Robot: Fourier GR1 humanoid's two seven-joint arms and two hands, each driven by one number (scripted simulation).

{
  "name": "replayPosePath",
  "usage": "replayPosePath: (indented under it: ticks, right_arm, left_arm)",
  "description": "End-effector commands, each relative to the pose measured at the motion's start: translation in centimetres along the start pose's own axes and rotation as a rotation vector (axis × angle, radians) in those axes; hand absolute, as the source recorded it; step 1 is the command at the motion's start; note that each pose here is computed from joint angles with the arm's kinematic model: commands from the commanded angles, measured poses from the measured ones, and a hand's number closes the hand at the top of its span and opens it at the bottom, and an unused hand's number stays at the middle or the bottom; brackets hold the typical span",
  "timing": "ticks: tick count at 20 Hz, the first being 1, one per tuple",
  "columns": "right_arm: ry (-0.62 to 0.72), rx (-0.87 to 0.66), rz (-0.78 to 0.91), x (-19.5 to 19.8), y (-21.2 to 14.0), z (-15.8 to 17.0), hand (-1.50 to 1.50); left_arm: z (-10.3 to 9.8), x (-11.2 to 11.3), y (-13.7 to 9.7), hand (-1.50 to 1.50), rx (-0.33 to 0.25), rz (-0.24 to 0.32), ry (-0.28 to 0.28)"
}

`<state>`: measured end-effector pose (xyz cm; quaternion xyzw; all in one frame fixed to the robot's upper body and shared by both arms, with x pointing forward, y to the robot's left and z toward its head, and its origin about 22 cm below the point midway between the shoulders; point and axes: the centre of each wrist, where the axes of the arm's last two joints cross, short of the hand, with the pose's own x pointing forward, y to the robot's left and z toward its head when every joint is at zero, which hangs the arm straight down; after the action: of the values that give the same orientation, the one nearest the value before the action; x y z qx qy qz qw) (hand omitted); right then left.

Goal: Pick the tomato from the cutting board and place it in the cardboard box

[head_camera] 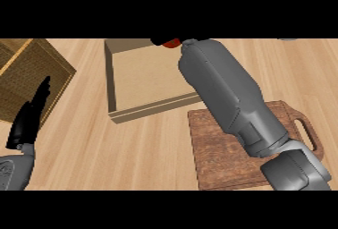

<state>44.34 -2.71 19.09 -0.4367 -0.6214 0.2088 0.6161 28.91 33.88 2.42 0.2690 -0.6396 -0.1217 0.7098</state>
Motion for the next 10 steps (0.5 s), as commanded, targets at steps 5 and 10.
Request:
replayPosePath:
  ticks: [5,10]
  right_arm:
    - [0.192,0.047,-0.1,-3.3,2.0,-1.0,-1.5]
    - [0.125,0.027,-0.157,-2.8,1.6,-1.2,-1.5]
  left_arm:
    - [-0.5,2.1,-0.1,0.0,-0.01,0.006,-0.047]
    - [-0.9,0.6,0.8,0.0,-0.025,-0.001,-0.034]
